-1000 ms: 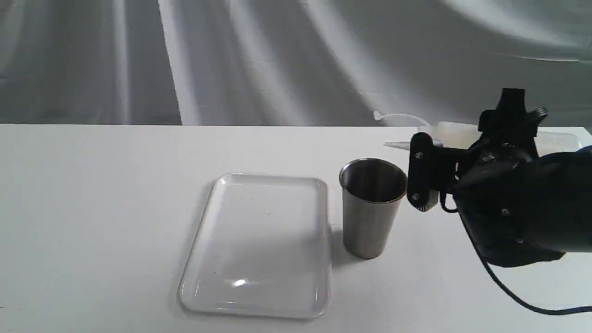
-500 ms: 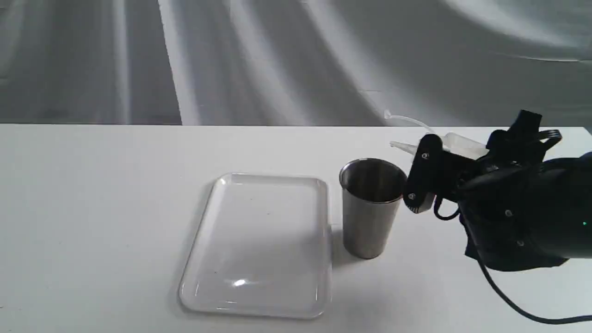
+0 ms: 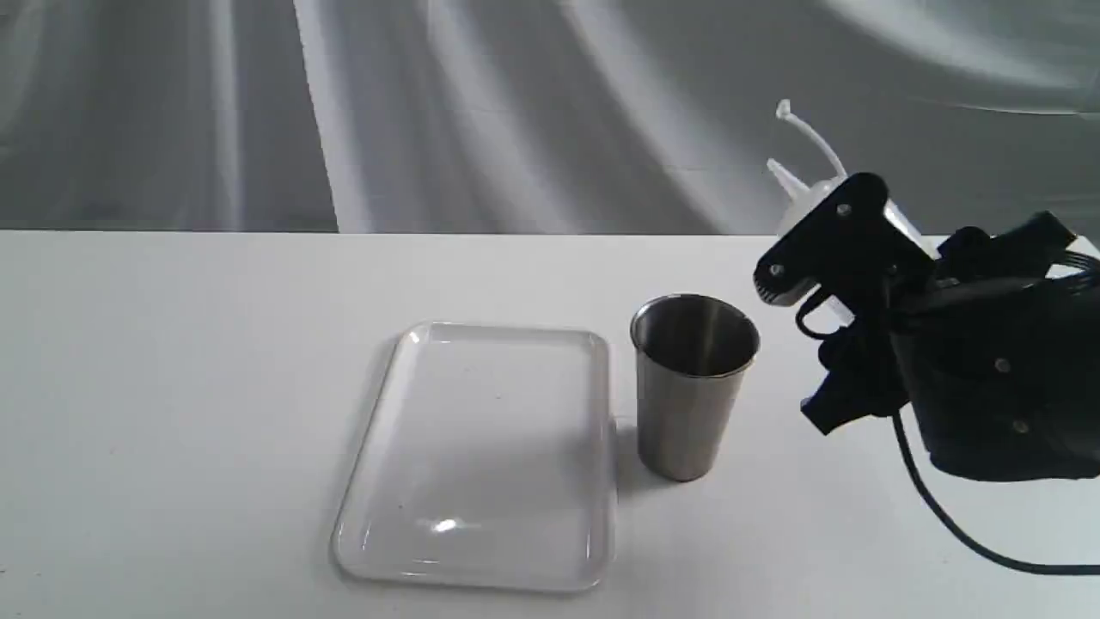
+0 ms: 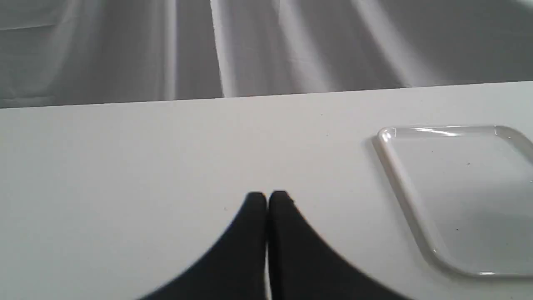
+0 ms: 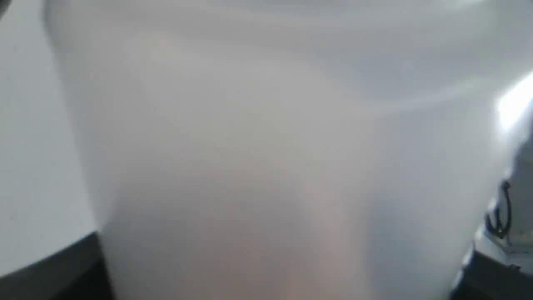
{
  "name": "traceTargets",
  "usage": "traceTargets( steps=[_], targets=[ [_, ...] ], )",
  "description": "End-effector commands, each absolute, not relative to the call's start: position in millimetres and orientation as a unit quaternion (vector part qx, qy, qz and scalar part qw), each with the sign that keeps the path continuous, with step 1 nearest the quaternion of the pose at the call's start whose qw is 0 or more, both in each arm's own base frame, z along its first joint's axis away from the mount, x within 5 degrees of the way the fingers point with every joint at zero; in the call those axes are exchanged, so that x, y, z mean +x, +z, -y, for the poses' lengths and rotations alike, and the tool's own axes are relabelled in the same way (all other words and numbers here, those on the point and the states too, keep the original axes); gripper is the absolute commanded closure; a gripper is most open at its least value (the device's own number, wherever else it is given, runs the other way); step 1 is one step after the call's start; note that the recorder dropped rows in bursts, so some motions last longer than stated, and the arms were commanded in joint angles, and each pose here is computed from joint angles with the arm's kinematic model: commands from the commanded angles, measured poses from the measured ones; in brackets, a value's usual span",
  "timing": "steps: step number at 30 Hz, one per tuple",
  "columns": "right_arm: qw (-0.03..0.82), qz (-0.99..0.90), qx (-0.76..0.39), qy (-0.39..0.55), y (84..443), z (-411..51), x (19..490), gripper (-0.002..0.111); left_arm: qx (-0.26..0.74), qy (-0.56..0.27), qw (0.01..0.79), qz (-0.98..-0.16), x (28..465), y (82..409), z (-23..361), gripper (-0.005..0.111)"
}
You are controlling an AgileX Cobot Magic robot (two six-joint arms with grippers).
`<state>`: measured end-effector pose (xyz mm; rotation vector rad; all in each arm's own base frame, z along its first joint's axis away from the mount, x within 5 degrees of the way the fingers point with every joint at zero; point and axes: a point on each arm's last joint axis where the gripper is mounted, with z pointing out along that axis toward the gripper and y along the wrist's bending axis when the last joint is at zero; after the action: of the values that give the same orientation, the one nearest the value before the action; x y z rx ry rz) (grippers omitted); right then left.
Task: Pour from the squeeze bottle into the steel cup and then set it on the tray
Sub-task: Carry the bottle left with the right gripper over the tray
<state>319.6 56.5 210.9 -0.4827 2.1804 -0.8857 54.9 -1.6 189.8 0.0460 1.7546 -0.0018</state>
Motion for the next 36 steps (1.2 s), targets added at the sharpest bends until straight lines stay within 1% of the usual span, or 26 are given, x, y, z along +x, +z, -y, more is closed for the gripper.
traceTargets(
  steps=[1,8,11,18,25,32,36],
  targets=[
    [0.399,-0.842,-0.155,-0.329,232,-52,314,0.108,0.018,-0.002,0.641,-0.767,55,189,2,0.107],
    [0.476,-0.833,-0.072,-0.272,269,-49,300,0.108,0.017,-0.002,0.641,-0.767,55,189,2,0.107],
    [0.512,-0.826,-0.038,-0.232,286,-49,292,0.108,0.017,-0.002,0.641,-0.767,55,189,2,0.107],
    [0.574,-0.804,-0.071,-0.137,317,-70,271,0.108,0.018,-0.002,0.641,-0.767,55,189,2,0.107],
    [0.594,-0.796,-0.090,-0.076,327,-100,254,0.108,0.018,-0.002,0.641,-0.767,55,189,2,0.107],
    [0.595,-0.787,-0.162,0.002,326,-134,242,0.108,0.017,-0.003,0.641,-0.767,55,189,2,0.107],
    [0.590,-0.785,-0.183,0.043,325,-144,238,0.108,0.017,-0.003,0.641,-0.767,55,189,2,0.107]
  ],
)
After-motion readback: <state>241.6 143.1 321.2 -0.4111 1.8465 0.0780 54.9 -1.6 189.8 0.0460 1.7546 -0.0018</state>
